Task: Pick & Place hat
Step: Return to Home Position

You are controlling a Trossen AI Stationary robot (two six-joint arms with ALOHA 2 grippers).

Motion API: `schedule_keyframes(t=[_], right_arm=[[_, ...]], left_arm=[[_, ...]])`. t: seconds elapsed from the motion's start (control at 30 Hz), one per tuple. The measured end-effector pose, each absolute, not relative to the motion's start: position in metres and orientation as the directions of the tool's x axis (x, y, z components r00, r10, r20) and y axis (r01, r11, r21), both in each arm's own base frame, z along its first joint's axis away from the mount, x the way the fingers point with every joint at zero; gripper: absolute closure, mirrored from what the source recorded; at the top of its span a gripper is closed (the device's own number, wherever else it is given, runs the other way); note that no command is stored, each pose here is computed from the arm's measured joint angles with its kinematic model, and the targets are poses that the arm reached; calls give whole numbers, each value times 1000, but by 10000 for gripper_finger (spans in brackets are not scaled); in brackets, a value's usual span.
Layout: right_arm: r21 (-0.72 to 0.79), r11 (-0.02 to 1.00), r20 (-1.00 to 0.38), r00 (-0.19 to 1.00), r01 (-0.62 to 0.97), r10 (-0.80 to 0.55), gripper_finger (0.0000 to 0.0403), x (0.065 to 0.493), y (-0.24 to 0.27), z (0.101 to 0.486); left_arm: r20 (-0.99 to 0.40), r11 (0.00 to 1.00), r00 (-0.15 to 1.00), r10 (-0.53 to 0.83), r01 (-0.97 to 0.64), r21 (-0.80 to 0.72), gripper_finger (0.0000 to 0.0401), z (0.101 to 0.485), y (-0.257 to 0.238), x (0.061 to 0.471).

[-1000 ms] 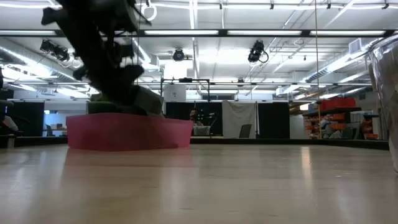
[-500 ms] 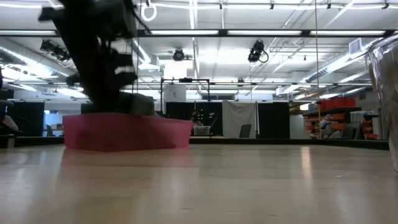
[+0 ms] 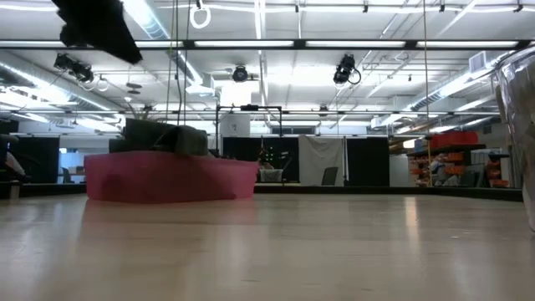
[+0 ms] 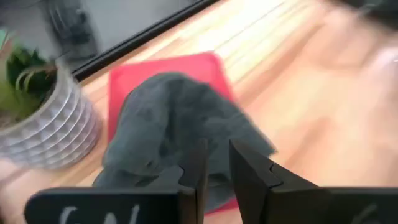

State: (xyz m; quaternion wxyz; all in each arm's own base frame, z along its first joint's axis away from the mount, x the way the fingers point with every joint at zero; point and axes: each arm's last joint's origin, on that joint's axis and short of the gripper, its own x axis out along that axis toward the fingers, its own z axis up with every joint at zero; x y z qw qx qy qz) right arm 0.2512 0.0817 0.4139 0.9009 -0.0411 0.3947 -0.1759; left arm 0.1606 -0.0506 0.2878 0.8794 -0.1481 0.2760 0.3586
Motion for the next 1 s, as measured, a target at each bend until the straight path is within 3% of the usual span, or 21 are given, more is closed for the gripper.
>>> schedule_keyframes(t=[0.27, 0.4, 0.5, 0.63, 0.87, 1.0], right_arm=[[-131, 918, -662, 656, 375, -363, 360, 184, 68, 391], [21, 920, -671, 688, 391, -277, 360, 151, 54, 354], [114, 919, -636, 739, 377, -224, 360, 134, 47, 324], [159, 949, -523, 839, 272, -153, 360, 123, 42, 300], [109, 987, -255, 956, -121, 146, 360, 106, 39, 286], [17, 982, -187, 964, -187, 187, 360, 98, 33, 277]], left_arm=[[-488, 828, 757, 435, -549, -113, 332, 320, -36, 110], [-501, 915, 840, 209, -349, -203, 333, 307, -41, 106], [-435, 964, 899, 44, -152, -217, 340, 281, -55, 119], [-295, 994, 955, -27, -5, -105, 348, 263, -62, 134], [-208, 999, 977, 41, -45, -15, 357, 277, -42, 142], [-180, 990, 979, -99, 115, 81, 367, 282, -29, 143]])
